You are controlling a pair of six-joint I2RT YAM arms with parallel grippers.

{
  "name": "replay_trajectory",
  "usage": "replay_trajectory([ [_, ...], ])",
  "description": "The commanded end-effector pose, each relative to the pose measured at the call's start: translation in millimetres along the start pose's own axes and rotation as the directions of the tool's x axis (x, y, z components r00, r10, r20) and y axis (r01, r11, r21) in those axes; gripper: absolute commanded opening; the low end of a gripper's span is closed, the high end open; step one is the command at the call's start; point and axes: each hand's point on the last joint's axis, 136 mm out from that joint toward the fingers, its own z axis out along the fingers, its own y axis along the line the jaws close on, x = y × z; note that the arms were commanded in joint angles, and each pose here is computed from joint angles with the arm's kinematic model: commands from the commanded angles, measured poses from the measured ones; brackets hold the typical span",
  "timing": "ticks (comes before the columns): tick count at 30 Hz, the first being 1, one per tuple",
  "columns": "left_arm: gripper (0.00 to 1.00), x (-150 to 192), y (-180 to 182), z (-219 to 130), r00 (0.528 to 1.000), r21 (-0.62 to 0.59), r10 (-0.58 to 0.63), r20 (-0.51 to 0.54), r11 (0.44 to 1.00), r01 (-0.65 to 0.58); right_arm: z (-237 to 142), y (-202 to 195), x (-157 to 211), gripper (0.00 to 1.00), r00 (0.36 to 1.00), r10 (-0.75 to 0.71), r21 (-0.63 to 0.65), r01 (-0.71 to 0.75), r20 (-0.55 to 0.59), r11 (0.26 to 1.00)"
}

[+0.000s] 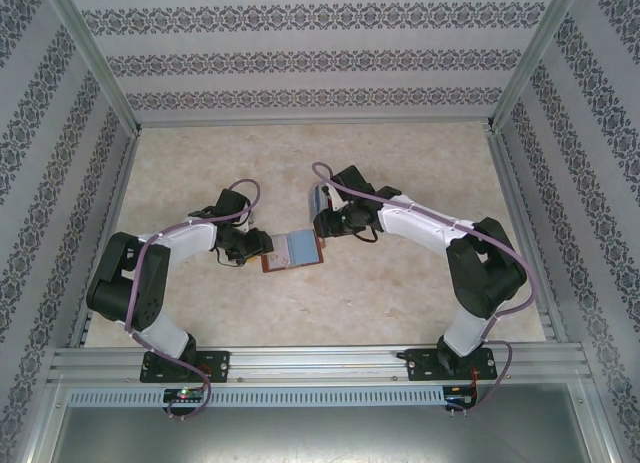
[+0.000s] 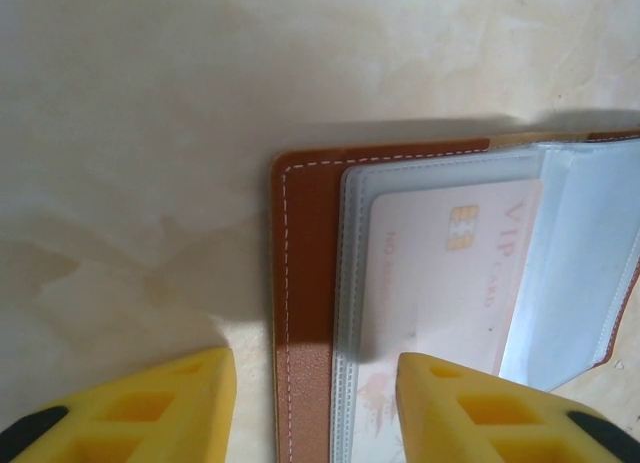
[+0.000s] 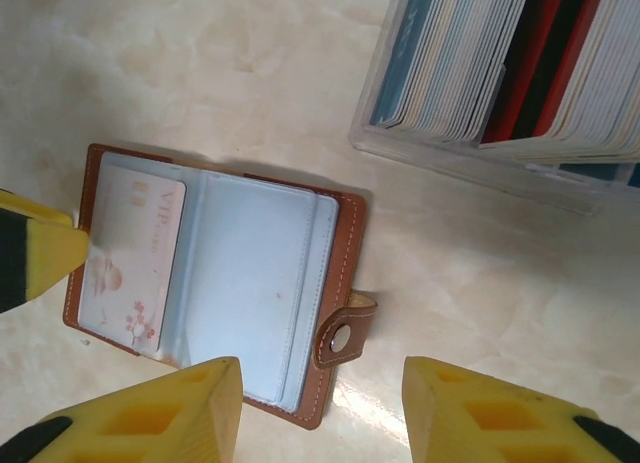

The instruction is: Put the credit cards into the card holder

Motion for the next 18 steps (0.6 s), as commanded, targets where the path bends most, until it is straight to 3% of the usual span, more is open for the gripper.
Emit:
replay_trajectory([
  [1, 0.45, -5, 4, 0, 1.000, -0.021, 0.003, 0.000, 1.000, -0.003, 3, 3, 13, 0.48, 0.998, -0.027, -0.042, 0.024, -0.060, 0.999],
  [8, 0.43, -4, 5, 4, 1.000, -0.036, 0.004, -0.022, 0.999, -0.005, 21, 9, 20, 0.49, 0.996, -0.038, -0.016, 0.037, -0.077, 0.999],
  [18, 0.44, -3, 9, 0, 1.000, -0.058, 0.017, -0.016, 0.998, -0.018, 7, 33, 44, 0.51, 0.995, -0.098, 0.063, 0.098, -0.006, 0.993],
])
